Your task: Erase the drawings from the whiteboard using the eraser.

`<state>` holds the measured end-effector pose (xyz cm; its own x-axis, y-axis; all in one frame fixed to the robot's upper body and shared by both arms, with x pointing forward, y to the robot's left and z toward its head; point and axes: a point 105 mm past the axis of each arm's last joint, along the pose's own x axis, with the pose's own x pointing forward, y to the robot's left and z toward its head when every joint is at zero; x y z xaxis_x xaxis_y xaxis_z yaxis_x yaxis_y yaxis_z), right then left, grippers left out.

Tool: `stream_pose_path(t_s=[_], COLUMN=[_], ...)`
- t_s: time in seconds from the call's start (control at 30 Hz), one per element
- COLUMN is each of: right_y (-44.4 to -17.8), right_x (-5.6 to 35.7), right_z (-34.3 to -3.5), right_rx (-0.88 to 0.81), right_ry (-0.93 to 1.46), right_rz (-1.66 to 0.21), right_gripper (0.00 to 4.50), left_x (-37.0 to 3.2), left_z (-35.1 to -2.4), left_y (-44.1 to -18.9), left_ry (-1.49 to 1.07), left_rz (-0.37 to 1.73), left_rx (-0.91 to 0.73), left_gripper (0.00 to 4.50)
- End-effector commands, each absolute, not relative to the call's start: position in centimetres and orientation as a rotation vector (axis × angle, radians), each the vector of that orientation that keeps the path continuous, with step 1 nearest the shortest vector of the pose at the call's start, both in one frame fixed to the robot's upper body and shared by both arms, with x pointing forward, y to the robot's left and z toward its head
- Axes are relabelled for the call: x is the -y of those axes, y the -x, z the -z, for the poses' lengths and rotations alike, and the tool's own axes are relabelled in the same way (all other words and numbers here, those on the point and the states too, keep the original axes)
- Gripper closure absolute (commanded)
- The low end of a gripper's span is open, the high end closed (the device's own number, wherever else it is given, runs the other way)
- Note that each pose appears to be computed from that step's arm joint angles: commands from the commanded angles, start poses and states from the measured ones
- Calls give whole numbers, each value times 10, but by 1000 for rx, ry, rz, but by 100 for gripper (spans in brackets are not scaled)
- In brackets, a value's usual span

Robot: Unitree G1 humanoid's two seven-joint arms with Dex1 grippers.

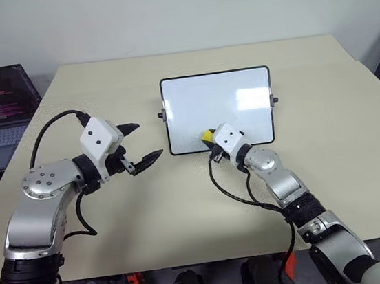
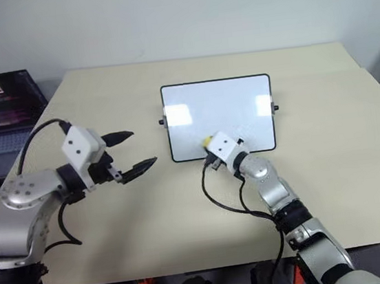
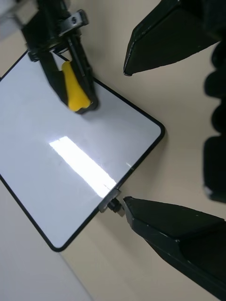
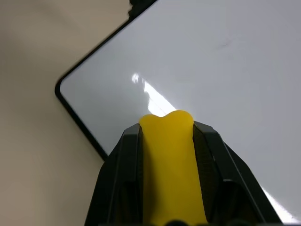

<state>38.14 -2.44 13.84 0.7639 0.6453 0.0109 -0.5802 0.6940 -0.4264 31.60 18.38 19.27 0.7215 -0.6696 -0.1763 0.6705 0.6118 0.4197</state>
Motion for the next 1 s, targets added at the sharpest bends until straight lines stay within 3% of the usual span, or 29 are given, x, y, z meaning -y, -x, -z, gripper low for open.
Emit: stream_pose_path(t_s=[0.03, 0.23, 0.33, 0.53, 1.0], right_y=[-378, -377, -378, -365, -341], right_x=[37, 64, 92, 137, 212], right_z=[-182, -199, -205, -191, -168], right_rx=[272, 254, 218, 104, -98], right_ry=[365, 366, 380, 408, 388], right_rz=[-627, -526, -424, -280, -22], right_gripper=[333, 333, 333, 333, 333], left_x=[-174, -153, -126, -94, -104], left_z=[-217, -221, -212, -210, -198], left_y=[-318, -319, -307, -291, -276], left_ry=[-456, -377, -289, -230, -289], left_rz=[747, 761, 857, 1008, 1172], left_rx=[115, 174, 168, 156, 22], left_gripper=[0, 0, 0, 0, 0])
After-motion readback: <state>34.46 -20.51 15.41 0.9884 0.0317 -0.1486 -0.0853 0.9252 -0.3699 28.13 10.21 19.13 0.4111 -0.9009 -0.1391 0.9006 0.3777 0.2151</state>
